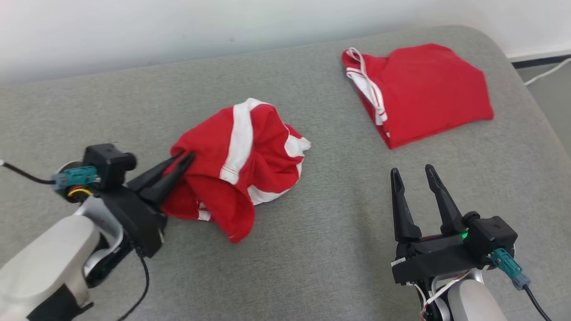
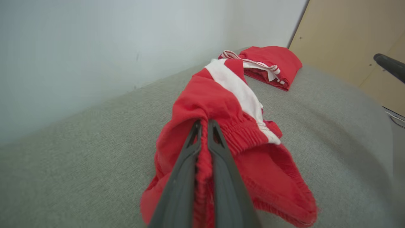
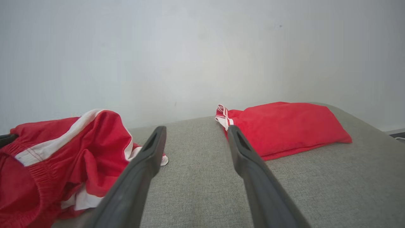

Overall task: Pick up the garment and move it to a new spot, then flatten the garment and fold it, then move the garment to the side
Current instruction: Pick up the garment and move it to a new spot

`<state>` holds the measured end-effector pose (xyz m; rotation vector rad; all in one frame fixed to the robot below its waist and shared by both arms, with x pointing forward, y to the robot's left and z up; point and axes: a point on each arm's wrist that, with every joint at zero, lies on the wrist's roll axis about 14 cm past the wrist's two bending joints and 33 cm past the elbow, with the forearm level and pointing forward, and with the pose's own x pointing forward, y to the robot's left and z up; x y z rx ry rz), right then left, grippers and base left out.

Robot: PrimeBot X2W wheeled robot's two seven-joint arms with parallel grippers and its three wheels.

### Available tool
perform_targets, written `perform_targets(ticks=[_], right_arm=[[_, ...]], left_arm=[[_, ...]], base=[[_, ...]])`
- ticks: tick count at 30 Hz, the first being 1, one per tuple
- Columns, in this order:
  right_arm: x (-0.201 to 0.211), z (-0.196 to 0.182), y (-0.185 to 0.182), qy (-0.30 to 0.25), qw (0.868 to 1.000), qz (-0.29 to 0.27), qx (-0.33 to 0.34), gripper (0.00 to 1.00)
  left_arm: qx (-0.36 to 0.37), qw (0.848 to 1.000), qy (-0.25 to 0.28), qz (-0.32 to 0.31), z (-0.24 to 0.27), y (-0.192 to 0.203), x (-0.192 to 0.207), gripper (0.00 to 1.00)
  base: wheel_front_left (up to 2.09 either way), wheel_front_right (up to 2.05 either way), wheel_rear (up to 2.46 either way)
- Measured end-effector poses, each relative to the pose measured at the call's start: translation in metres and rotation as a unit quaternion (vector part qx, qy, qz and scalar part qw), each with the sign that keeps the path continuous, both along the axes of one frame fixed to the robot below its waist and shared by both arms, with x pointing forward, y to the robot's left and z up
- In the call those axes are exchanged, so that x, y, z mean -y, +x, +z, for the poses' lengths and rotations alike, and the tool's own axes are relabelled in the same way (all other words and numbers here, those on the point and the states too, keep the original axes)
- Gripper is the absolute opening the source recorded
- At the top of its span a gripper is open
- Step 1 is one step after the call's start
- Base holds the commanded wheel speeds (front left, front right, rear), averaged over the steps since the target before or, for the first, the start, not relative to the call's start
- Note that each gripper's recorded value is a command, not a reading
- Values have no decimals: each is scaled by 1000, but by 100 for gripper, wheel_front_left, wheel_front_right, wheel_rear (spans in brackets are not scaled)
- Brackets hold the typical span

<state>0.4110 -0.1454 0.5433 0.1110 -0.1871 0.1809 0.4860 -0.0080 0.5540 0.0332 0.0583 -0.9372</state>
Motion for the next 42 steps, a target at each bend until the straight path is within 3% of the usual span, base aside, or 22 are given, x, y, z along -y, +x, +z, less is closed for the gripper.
perform_targets(ticks=[7,8,9,10,11,12,21,30,42], right_arm=[[-10,-3,3,-1,1000,14,-3,100],[-11,-2,3,0,1000,15,-3,100],[-11,-2,3,0,1000,16,-3,100],[-11,-2,4,0,1000,16,-3,100],[-12,-2,4,0,1000,17,-2,100],[-12,-2,4,1,1000,17,-2,100],[-20,-2,7,7,1000,27,-1,100],[-29,-3,11,12,999,38,-1,100],[-36,-5,13,15,999,49,-3,100]], left_arm=[[0,998,30,46,-18,10,-39,0],[-3,998,26,52,-19,11,-43,8],[-5,998,27,55,-22,10,-45,36],[-7,998,27,58,-24,10,-47,47],[-8,998,26,62,-25,10,-50,92],[-7,998,25,65,-25,10,-52,100],[27,992,-25,124,-1,13,-74,100],[63,975,-85,195,22,-6,-83,100],[28,984,-100,144,-2,-48,-36,100]], base=[[0,0,0],[0,0,0],[0,0,0],[0,0,0],[0,0,0],[0,0,0],[0,0,0],[0,0,0],[0,0,0]])
